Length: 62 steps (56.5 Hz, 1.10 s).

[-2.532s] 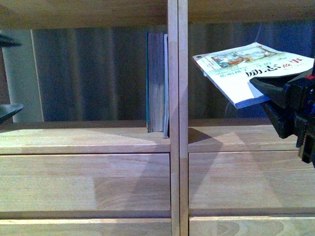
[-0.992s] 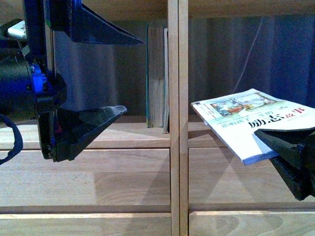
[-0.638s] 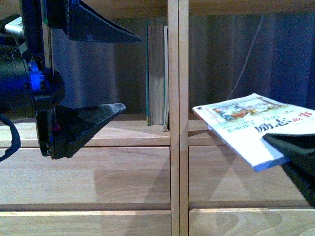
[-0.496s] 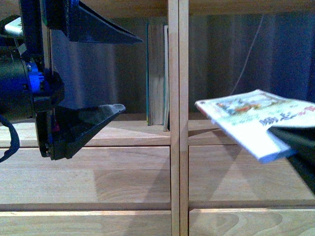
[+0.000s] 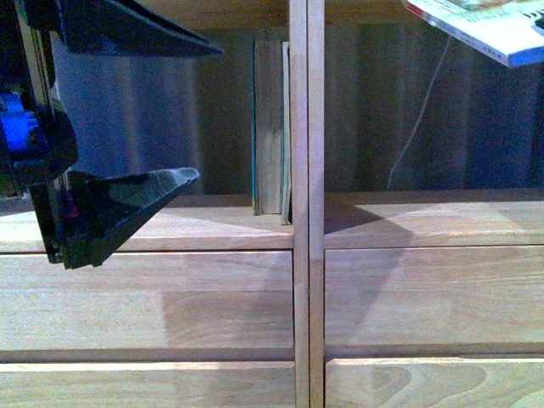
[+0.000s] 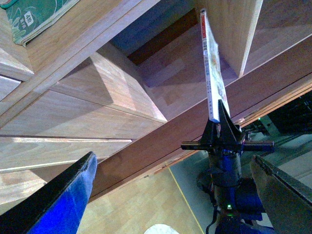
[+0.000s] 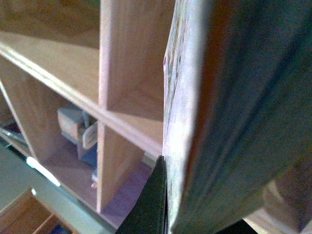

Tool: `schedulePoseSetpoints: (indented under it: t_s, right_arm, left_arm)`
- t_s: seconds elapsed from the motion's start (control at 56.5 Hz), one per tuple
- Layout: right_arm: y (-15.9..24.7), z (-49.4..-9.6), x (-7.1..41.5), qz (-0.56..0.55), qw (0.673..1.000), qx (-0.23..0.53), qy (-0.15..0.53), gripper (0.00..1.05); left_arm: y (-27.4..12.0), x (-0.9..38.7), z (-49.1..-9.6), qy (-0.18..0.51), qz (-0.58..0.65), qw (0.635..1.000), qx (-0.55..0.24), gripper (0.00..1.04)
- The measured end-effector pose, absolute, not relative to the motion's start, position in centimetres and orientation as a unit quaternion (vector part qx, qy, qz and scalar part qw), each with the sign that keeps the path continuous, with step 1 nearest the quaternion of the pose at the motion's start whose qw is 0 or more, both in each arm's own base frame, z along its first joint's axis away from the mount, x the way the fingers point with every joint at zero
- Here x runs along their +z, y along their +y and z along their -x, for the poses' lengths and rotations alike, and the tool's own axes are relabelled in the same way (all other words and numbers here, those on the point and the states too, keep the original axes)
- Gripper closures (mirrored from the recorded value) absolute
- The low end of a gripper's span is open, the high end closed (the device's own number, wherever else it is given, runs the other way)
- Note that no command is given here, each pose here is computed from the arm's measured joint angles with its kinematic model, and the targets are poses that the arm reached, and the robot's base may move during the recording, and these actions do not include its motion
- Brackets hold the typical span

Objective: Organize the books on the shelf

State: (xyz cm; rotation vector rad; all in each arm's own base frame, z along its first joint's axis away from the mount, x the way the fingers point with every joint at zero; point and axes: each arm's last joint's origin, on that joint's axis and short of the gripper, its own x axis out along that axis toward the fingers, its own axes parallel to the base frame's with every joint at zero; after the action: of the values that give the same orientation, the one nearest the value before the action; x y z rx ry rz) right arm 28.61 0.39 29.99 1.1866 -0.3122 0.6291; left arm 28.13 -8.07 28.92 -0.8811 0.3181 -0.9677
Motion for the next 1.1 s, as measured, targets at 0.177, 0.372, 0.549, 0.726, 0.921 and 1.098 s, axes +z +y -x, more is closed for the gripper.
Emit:
schedulePoseSetpoints:
  t_s: [0.177,0.372,0.549,0.726,0.921,1.098]
  right_arm:
    - [3.4,-27.2,30.2,-0.524,0.754,0.384,-0.101,0.97]
    - [6.1,-25.5,29.6,-0.5,0.745,0.438,-0.061,0.97]
    - [7.4,-24.6,28.5,-0.495,0.743,0.45,-0.039,0.97]
    - [7.8,-24.3,28.0,-0.495,0.739,0.456,-0.024,0.97]
    - [8.2,-23.9,27.3,-0.497,0.736,0.459,-0.008,0.97]
    - [8.5,-23.7,27.2,-0.495,0.732,0.468,-0.001,0.97]
  left_arm:
    - [-8.5,30.7,-28.5,0.134,0.402,0.78,-0.46,0.07]
    - [-9.0,31.9,-28.5,0.124,0.397,0.778,-0.471,0.07]
    - [-9.6,32.6,-28.5,0.119,0.392,0.775,-0.481,0.07]
    - [-10.4,33.0,-28.6,0.114,0.382,0.779,-0.485,0.07]
    - [-11.5,32.7,-29.0,0.125,0.368,0.792,-0.471,0.27]
    - [-12.1,32.7,-28.9,0.115,0.358,0.797,-0.472,0.52]
